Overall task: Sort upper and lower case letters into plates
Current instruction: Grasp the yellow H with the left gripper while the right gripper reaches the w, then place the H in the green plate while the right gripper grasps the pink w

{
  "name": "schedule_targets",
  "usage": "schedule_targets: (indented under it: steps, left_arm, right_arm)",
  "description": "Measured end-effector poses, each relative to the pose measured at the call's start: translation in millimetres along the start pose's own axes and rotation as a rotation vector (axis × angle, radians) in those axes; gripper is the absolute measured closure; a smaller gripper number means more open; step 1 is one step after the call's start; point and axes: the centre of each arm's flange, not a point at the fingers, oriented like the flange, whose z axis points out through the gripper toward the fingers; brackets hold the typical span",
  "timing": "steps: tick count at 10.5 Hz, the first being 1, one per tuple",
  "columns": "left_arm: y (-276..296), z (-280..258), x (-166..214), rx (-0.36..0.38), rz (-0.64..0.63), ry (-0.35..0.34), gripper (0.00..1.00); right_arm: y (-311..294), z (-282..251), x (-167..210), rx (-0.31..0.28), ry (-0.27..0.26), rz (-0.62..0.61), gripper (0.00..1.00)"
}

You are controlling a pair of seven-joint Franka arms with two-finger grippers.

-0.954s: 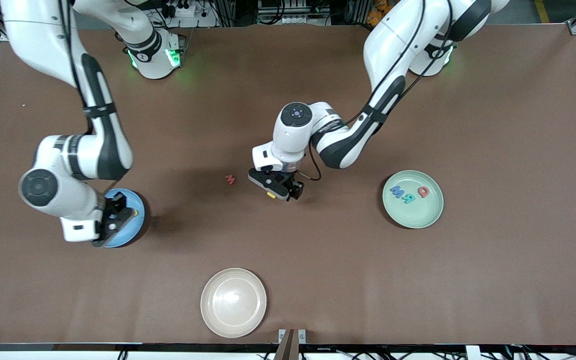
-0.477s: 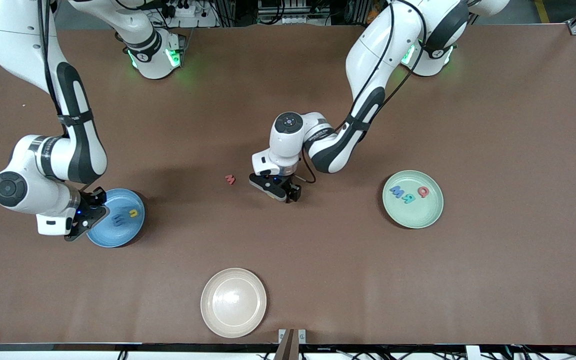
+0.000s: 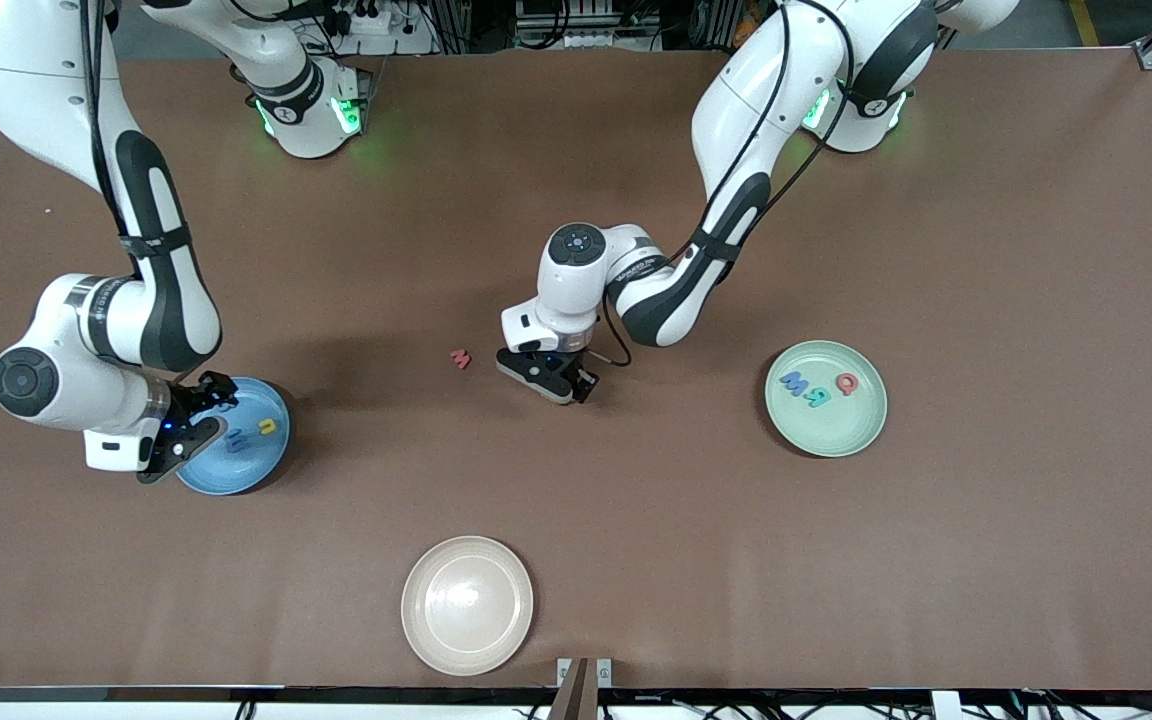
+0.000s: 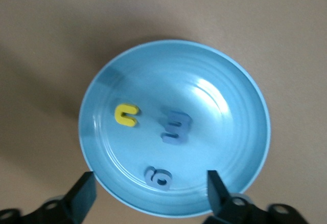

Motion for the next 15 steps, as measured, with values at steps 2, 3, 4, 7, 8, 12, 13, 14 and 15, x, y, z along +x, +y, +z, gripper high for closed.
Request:
schedule_targets:
  steps: [2,3,4,7,8,12,13,14,15]
  left_arm:
    - [-1,-3,3,0.000,-0.006,0.007,0.64]
    - [-7,-3,6,0.004,-0.020,0.009,0.64]
    - [-18,-4,11,0.011,-0.037,0.014,0.65]
    - [-77,-22,30,0.087,-0.024,-0.073,0.65]
    - [-107,-34,37,0.104,0.019,-0.133,0.65]
    - [-260,-95,36,0.110,0.169,-0.396,0.65]
    - [-299,-103,22,0.099,0.214,-0.441,0.65]
    - [-337,-107,3,0.083,0.241,-0.476,0.65]
    - [-371,-110,-17,0.061,0.253,-0.499,0.65]
  right_arm:
    - [-20,2,15,0.014,-0.017,0.029,0.00]
    - [-35,2,25,0.020,-0.029,0.035,0.00]
    - [-50,1,36,0.019,-0.035,0.026,0.00]
    - [-94,-3,68,0.005,-0.035,-0.047,0.00]
    - [-113,-5,81,-0.004,-0.031,-0.083,0.00]
    - [-205,-11,131,-0.051,0.001,-0.242,0.00]
    - [-220,-12,137,-0.059,0.008,-0.265,0.00]
    - [-232,-12,142,-0.063,0.012,-0.276,0.00]
    - [-242,-13,146,-0.069,0.021,-0.285,0.00]
